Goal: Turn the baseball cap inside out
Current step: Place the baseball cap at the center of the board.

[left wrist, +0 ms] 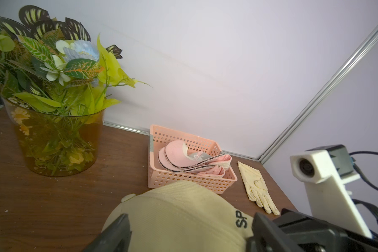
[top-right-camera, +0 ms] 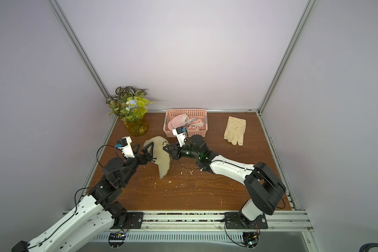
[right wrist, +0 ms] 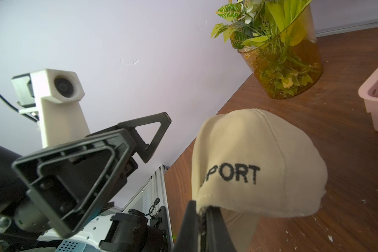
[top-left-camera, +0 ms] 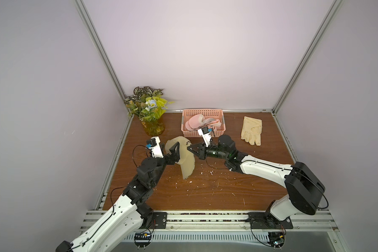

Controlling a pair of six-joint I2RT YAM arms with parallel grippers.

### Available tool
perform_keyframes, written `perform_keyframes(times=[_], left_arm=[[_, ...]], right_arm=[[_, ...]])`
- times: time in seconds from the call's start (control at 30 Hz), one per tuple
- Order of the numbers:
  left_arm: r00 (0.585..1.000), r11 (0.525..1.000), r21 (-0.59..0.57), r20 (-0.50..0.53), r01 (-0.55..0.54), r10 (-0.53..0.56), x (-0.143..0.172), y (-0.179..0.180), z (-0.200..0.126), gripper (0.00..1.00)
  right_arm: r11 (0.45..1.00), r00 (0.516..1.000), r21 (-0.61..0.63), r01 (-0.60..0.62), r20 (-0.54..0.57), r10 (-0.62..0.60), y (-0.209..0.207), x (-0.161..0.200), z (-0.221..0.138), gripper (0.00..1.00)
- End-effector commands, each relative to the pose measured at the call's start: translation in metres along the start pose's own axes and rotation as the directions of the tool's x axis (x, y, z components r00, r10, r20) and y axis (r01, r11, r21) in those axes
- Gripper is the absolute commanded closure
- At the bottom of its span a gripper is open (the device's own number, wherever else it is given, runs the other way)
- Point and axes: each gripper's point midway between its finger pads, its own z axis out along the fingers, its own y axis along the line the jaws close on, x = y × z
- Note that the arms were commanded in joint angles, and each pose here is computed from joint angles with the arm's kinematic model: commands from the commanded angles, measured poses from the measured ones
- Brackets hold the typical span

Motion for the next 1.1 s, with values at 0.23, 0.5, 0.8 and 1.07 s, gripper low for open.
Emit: perform_keyframes(times=[0.23, 0.5, 0.8, 1.07], left_arm=[[0.999, 0.999, -0.030, -0.018, 0.031, -0.032, 0.007, 0.009, 0.001, 0.12], [0.998, 0.999, -0.010, -0.052, 0.045, -0.046, 0.016, 0.006, 0.005, 0.11], [0.996, 0.998, -0.002, -0.060, 0.059, -0.059, 0.020, 0.004, 0.008, 0.11], [0.996, 0.998, -0.004, -0.065, 0.059, -0.059, 0.021, 0.005, 0.007, 0.11]], right_arm=[[1.000, 0.998, -0.001, 0.013, 0.066, -0.013, -0.015, 0.020, -0.004, 1.00], [0.981, 0.993, 0.191, 0.019, 0.109, -0.041, -0.055, 0.045, -0.028, 1.00], [0.968, 0.987, 0.250, -0.006, 0.158, -0.034, -0.060, 0.062, -0.014, 1.00], [0.981, 0.992, 0.194, -0.018, 0.129, -0.007, -0.049, 0.079, 0.028, 1.00]])
